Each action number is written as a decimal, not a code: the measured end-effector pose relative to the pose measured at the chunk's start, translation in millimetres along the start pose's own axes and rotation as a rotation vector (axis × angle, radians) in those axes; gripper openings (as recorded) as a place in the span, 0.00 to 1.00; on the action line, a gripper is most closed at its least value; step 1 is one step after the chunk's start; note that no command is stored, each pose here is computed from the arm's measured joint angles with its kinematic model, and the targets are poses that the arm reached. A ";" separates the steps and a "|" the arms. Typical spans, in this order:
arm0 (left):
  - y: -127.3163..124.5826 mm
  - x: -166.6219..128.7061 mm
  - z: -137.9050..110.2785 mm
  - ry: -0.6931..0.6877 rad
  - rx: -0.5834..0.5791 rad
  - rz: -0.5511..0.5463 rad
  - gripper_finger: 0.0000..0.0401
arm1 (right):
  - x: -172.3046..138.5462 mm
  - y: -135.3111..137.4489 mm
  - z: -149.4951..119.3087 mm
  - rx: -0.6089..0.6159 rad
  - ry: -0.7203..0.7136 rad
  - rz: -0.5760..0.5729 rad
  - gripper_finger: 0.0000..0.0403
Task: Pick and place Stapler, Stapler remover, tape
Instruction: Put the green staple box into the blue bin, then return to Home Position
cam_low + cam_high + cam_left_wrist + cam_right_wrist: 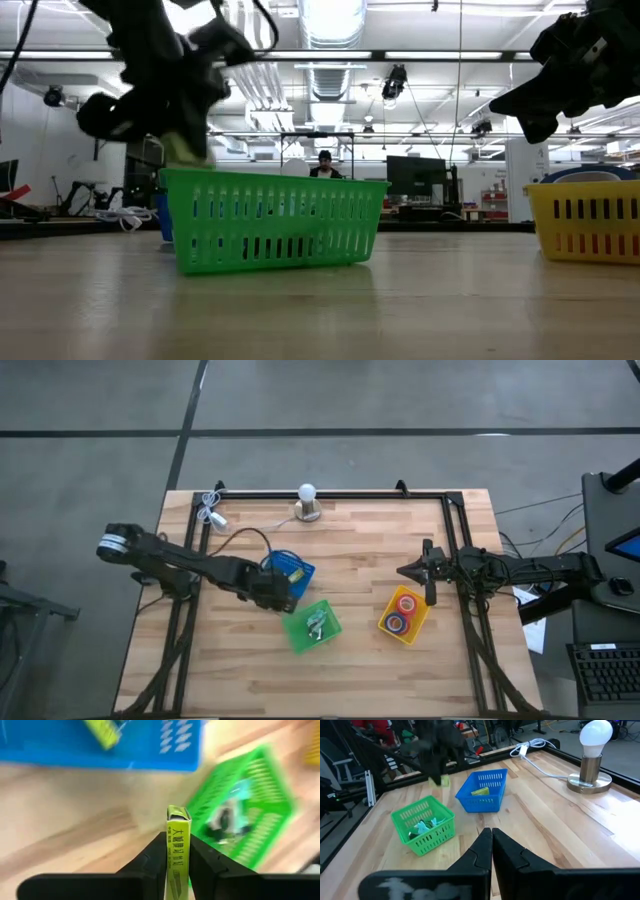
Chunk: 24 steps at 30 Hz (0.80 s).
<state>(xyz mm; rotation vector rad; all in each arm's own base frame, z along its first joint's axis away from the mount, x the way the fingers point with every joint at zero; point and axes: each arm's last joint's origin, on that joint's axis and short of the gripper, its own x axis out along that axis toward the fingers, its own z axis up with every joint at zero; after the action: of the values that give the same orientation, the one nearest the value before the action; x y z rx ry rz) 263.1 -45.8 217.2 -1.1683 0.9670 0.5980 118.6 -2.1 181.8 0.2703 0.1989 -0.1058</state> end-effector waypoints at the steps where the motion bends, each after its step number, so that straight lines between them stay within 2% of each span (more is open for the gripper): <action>1: -1.4 -6.5 1.0 -0.026 0.007 -0.021 0.17 | 0.0 0.0 0.0 0.000 0.000 0.000 0.02; 6: 3.5 -24.4 20.1 -0.217 -0.042 -0.039 0.12 | 0.0 0.0 0.0 0.000 0.000 0.000 0.02; 11: 17.9 -20.6 44.1 -0.246 -0.119 0.005 0.13 | 0.0 0.0 0.0 0.000 0.000 0.000 0.02; 17: 25.0 -11.5 56.2 -0.207 -0.105 0.026 0.30 | 0.0 0.0 0.0 0.000 0.000 0.000 0.02; 21: 23.3 -12.4 56.9 -0.213 -0.038 0.012 0.46 | 0.0 0.0 0.0 0.000 0.000 0.000 0.02; 24: 18.9 -19.8 56.0 -0.175 0.079 -0.032 0.56 | 0.0 0.0 0.0 0.000 0.000 0.000 0.02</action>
<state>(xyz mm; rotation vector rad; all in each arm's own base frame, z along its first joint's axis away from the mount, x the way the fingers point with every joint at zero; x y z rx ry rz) 255.6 14.8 229.9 -1.0417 0.8145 0.6198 118.6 -2.0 181.8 0.2701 0.1992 -0.1055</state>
